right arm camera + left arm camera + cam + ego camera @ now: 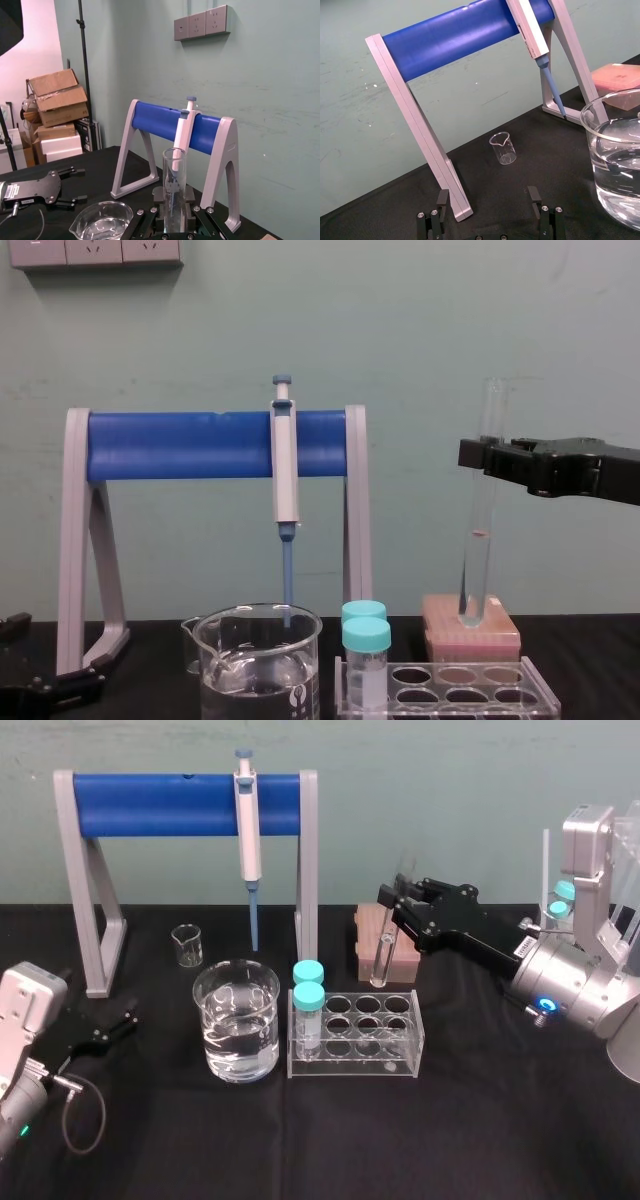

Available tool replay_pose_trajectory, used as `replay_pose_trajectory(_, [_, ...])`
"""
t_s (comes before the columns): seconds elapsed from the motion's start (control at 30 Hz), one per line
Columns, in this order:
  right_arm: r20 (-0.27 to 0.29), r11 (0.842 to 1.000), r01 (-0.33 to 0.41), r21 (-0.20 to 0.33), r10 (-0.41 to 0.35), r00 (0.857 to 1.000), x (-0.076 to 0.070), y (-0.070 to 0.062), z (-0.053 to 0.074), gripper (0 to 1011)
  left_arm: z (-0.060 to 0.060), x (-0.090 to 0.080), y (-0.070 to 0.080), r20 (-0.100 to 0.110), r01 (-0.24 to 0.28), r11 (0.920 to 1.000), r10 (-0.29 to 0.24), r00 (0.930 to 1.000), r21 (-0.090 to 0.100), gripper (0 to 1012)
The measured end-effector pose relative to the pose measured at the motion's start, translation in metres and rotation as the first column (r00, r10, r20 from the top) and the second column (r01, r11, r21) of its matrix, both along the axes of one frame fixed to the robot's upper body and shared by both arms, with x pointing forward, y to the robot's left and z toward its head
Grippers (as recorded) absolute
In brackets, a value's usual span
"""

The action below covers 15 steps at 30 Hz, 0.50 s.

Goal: Hold the test tube with one hand and immerse one end into the beaker, then return it to the test tube rack.

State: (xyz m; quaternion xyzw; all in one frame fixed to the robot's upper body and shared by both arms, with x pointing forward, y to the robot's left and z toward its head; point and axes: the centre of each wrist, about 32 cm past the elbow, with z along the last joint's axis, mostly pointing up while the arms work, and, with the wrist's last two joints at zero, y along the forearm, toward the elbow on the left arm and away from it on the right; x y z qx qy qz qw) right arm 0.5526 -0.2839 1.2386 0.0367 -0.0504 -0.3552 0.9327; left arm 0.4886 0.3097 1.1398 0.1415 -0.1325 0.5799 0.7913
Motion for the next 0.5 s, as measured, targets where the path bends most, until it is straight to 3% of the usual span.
replay_pose_trajectory(0.5, [0.001,1.0,0.0,0.002,0.0,1.0,0.0001,0.0004,-0.0005,225,0.0,0.0,0.0,0.0,0.0,1.0,0.0,1.0,0.0,1000])
